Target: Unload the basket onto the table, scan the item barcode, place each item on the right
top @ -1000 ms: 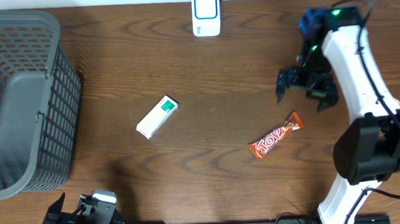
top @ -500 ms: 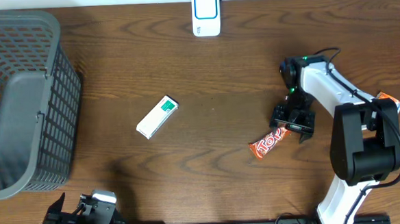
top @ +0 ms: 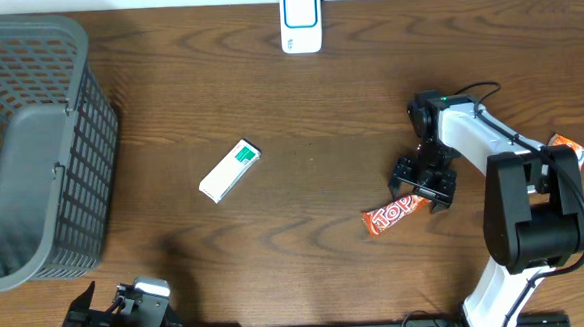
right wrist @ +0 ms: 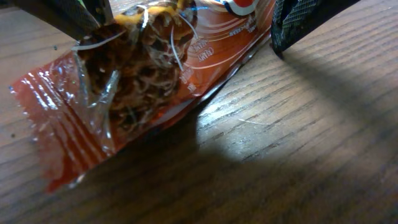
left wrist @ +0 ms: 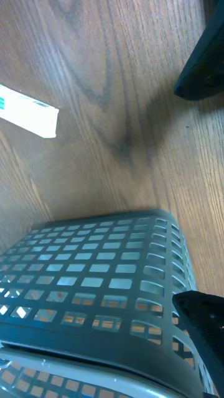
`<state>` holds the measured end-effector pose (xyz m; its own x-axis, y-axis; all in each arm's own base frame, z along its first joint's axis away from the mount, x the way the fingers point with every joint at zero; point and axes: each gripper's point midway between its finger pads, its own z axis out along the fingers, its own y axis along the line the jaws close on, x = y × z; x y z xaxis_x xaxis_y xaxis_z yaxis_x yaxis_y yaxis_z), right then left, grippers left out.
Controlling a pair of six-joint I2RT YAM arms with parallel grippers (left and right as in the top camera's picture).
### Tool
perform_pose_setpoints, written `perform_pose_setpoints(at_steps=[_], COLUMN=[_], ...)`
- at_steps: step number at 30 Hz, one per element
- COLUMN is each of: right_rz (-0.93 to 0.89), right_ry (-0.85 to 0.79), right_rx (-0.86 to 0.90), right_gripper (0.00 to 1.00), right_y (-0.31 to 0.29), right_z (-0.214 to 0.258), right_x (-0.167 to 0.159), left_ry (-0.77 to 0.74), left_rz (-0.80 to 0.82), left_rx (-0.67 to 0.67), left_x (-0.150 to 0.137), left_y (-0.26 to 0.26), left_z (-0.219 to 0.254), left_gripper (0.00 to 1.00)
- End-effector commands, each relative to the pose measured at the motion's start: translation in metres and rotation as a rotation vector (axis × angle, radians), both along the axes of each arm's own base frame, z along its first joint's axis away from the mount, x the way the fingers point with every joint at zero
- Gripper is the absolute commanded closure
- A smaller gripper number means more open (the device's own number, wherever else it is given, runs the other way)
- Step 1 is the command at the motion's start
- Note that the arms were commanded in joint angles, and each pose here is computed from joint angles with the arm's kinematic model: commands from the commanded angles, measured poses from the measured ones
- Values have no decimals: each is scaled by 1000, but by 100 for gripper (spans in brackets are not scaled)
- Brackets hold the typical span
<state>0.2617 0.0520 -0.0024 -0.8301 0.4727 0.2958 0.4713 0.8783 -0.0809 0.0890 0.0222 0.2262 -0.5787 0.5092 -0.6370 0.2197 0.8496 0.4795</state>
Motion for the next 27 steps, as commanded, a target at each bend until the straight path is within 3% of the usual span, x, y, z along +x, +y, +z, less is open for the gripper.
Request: perform_pose_setpoints(at_steps=[1,4,5,8,15,20,27], right_rz=[-20,-36,-37,-39,-1,102,447], right_ry=[1,-6,-14,-31,-55,-118,-480], right_rx=[-26,-31,-29,-28,41,316,1001], right_gripper=[25,29,34,64,88,98,94], right_y=[-1,-1,-1,-2,8,49,134], right_z=[-2,-1,-1,-2,-2,11,83], right_x=[3,6,8,12,18,32,65], left_ry=[-3,-3,-3,-3,-3,-3,-3], left_rz=[-1,-1,-1,-1,-1,-1,-1], left_rx=[5,5,5,5,5,5,5], left_x=[0,0,0,0,0,0,0], left_y=[0,0,0,0,0,0,0], left_z=[1,1,1,1,1,1,1], left_gripper=[2,2,2,2,2,2,2])
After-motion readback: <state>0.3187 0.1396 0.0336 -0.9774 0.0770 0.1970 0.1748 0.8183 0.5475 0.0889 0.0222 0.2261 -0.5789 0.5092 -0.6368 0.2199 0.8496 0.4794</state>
